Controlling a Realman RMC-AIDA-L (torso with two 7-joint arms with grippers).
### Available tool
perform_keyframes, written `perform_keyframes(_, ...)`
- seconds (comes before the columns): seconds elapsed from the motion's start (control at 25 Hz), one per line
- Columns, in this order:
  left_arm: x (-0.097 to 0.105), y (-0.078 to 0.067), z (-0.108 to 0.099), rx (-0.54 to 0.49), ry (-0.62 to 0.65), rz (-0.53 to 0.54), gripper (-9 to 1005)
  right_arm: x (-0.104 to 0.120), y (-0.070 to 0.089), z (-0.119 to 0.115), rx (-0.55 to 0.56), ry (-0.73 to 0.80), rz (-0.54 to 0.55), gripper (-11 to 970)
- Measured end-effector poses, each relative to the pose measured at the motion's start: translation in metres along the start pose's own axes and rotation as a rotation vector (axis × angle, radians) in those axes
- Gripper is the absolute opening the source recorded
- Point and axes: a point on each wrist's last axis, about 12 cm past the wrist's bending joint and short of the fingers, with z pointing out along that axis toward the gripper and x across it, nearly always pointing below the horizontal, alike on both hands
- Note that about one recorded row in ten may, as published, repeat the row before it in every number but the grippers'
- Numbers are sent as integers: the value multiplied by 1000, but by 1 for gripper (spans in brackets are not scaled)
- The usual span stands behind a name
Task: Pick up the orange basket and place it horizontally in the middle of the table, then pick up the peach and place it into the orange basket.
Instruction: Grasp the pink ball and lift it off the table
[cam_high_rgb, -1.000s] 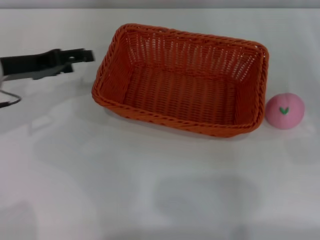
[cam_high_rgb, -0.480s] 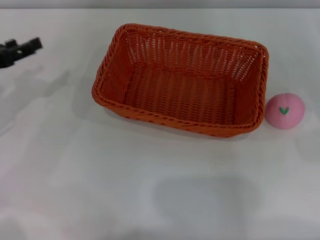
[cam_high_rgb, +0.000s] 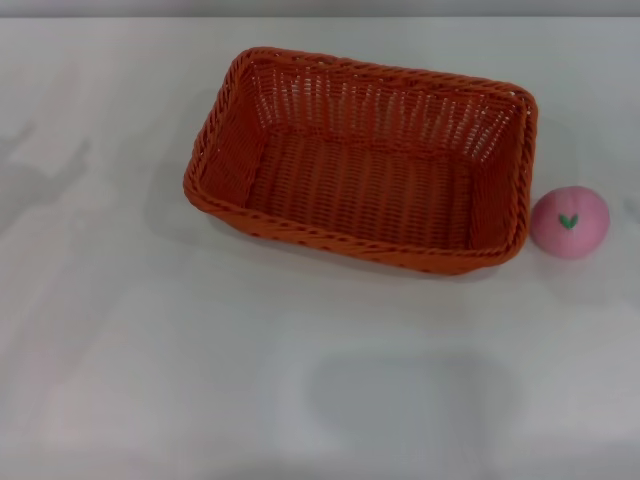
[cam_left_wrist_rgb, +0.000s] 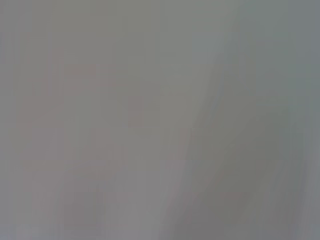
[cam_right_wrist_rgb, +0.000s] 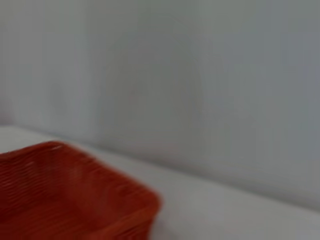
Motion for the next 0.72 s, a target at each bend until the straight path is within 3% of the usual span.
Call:
perform_keyframes(0.36,11,-12,-9,41,-87,68,866,13,14,41,-117,133,9,685)
perform_keyframes(0.72,14,-16,-7,58,-98,86,865,21,15,59,-125,193,5,682)
